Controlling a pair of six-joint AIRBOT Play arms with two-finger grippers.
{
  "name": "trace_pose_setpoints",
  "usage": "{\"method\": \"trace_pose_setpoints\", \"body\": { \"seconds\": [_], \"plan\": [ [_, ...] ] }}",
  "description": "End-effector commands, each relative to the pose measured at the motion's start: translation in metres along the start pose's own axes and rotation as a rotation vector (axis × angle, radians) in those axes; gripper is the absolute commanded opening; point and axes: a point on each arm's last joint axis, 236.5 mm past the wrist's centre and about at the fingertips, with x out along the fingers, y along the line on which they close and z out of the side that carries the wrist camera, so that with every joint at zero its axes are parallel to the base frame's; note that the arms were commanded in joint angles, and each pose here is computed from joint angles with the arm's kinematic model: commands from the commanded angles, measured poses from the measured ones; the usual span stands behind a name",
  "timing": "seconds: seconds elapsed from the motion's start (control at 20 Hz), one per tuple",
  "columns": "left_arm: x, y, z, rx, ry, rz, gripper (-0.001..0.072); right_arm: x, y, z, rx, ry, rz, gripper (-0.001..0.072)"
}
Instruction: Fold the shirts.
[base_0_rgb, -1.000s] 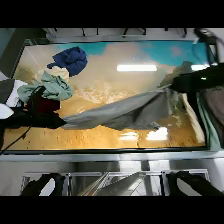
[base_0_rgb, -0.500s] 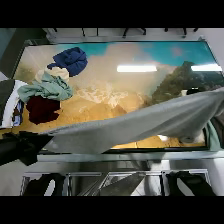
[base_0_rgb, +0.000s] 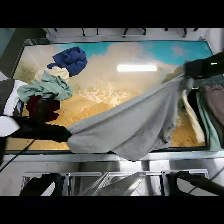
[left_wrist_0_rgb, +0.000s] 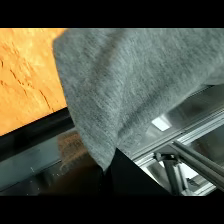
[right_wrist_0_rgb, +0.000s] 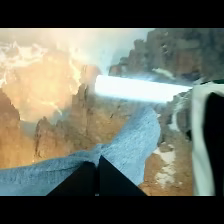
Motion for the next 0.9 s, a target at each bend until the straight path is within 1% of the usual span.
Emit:
{"method": "trace_pose_setpoints", "body": {
  "seconds": [0.0,0.05,0.15,0.35,0.5,0.6,0.65,0.7,0.75,0.85],
  "plan": [
    [0.080,0.047,-0.004,0.025,0.118,0.030,0.0012,0.121,0.039,0.005,0.036,0.079,0.236,0.0025],
    [0.092,0.061,0.000,0.015,0.131,0.032,0.0011,0.144,0.049,0.012,0.012,0.060,0.297,0.0025],
    [0.111,0.084,0.009,-0.030,0.150,0.005,0.0011,0.181,0.055,0.023,0.000,0.023,0.336,0.0025],
    [0.123,0.109,0.034,-0.131,0.153,-0.063,0.0012,0.220,0.043,0.035,0.043,-0.029,0.304,0.0025],
    [0.125,0.111,0.059,-0.151,0.123,-0.117,0.0012,0.223,0.039,0.053,0.065,-0.102,0.292,0.0024],
    [0.120,0.108,0.076,-0.120,0.091,-0.136,0.0014,0.221,0.042,0.059,0.083,-0.128,0.307,0.0024],
    [0.114,0.107,0.088,-0.112,0.062,-0.137,0.0220,0.220,0.044,0.058,0.090,-0.122,0.318,0.0057],
    [0.107,0.108,0.096,-0.116,0.049,-0.127,0.0624,0.219,0.048,0.055,0.097,-0.104,0.335,0.0453],
    [0.100,0.110,0.098,-0.119,0.055,-0.115,0.0710,0.217,0.050,0.047,0.106,-0.066,0.343,0.0700],
    [0.079,0.125,0.089,-0.127,0.089,-0.068,0.0709,0.201,0.049,0.021,0.083,0.045,0.367,0.0700]
  ]
}}
